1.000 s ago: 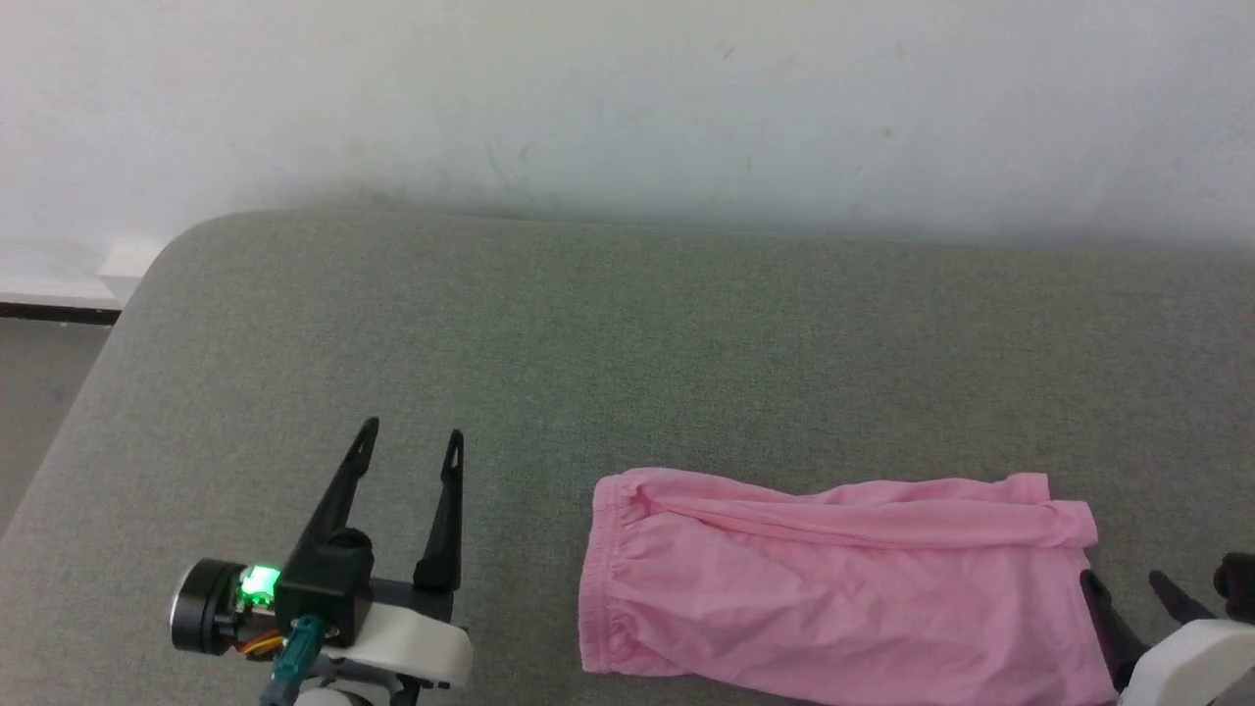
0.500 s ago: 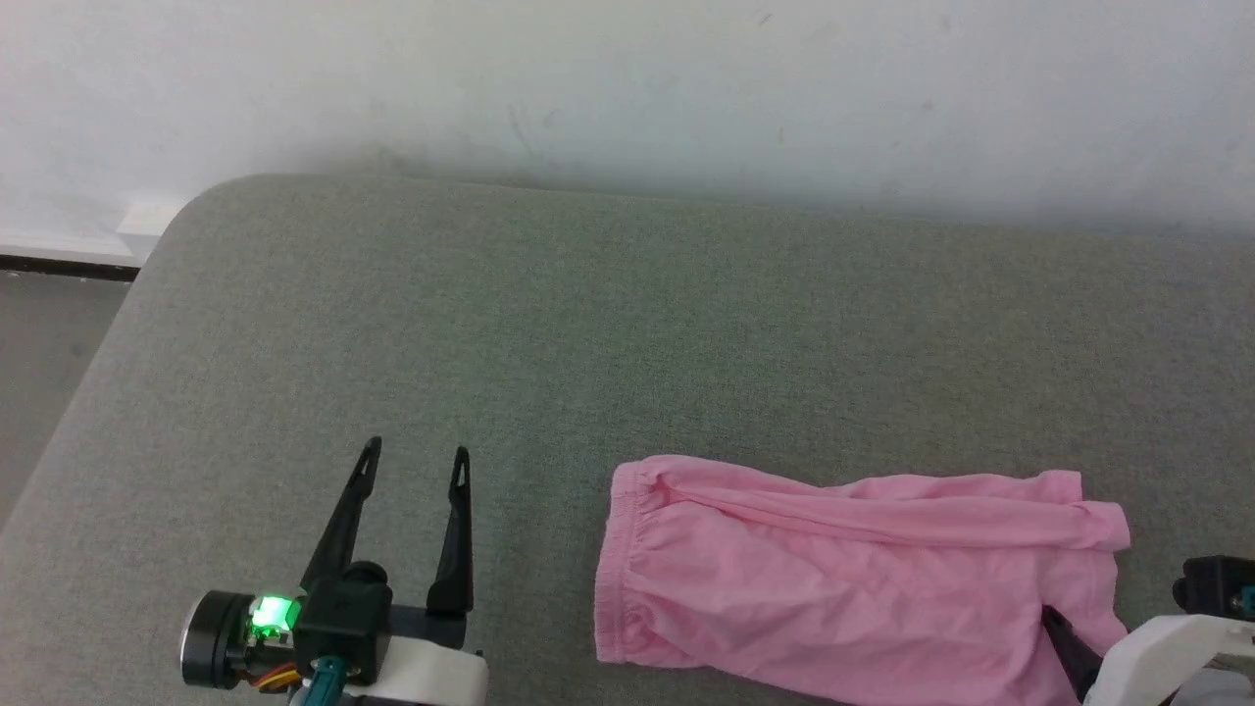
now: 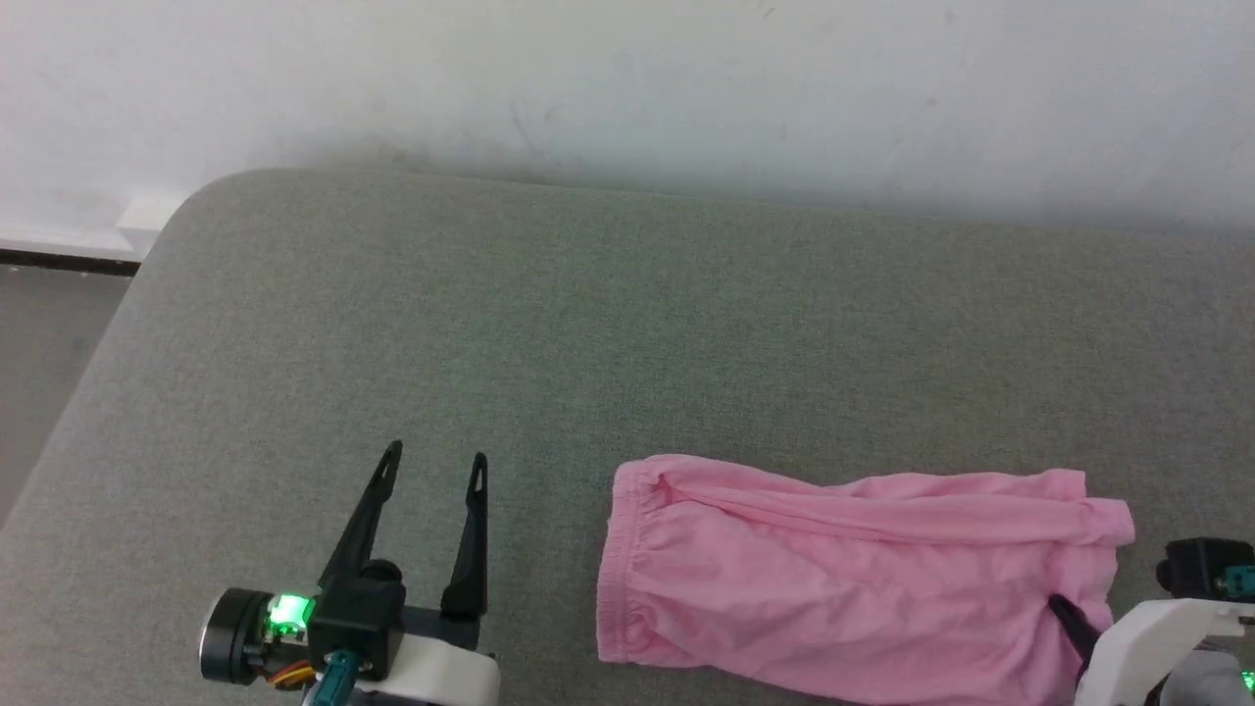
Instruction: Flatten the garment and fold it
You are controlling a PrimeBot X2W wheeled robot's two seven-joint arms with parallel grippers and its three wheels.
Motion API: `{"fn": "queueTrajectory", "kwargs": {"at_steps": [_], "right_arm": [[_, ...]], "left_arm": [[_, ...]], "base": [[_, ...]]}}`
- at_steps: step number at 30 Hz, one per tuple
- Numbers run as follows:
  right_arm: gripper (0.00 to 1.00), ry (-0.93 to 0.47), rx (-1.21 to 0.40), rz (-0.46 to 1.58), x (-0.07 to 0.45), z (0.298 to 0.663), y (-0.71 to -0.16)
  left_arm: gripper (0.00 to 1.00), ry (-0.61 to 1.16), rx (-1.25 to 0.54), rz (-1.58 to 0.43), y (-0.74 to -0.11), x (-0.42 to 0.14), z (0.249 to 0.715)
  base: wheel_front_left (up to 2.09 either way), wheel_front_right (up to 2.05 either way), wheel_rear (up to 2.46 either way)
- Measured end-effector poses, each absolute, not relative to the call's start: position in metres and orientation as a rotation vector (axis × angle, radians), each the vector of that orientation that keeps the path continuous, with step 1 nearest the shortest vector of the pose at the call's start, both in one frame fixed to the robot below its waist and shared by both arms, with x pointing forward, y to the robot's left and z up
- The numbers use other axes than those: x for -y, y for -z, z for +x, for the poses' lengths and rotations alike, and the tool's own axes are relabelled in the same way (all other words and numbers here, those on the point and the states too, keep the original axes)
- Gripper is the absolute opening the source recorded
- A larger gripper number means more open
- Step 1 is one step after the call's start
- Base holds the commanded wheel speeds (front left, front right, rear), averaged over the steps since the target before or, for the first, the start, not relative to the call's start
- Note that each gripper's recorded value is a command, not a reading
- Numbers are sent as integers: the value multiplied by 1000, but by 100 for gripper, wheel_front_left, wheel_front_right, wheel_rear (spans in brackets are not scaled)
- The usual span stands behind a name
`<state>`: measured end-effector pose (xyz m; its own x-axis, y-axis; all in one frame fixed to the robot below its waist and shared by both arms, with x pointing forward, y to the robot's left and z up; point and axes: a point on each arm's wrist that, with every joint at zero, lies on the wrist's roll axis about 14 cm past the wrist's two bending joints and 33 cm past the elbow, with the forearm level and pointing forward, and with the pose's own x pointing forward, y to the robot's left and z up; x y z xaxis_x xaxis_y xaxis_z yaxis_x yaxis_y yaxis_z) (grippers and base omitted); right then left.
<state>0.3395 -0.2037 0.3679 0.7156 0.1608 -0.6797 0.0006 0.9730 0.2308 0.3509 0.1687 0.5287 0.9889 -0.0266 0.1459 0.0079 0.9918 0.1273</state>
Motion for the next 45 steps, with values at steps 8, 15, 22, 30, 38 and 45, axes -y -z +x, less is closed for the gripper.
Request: {"fn": "queueTrajectory", "kwargs": {"at_steps": [8, 15, 22, 30, 38, 45], "right_arm": [[0, 135, -684, 152, 289, 342, -390], [0, 181, -633, 136, 309, 342, -411], [0, 59, -571, 122, 270, 347, -439], [0, -169, -531, 160, 187, 352, -465], [0, -363, -526, 210, 110, 355, -475], [0, -473, -562, 219, 64, 353, -463]], "left_arm": [[100, 35, 168, 108, -535, -162, 352], [100, 43, 180, 96, -538, -159, 351], [100, 68, 165, 84, -533, -155, 340], [100, 49, 181, 73, -539, -160, 336], [100, 25, 176, 74, -537, -168, 331], [100, -4, 162, 72, -533, -177, 327]], "base": [[0, 0, 0], [0, 0, 0], [0, 0, 0], [0, 0, 0], [0, 0, 0], [0, 0, 0]]}}
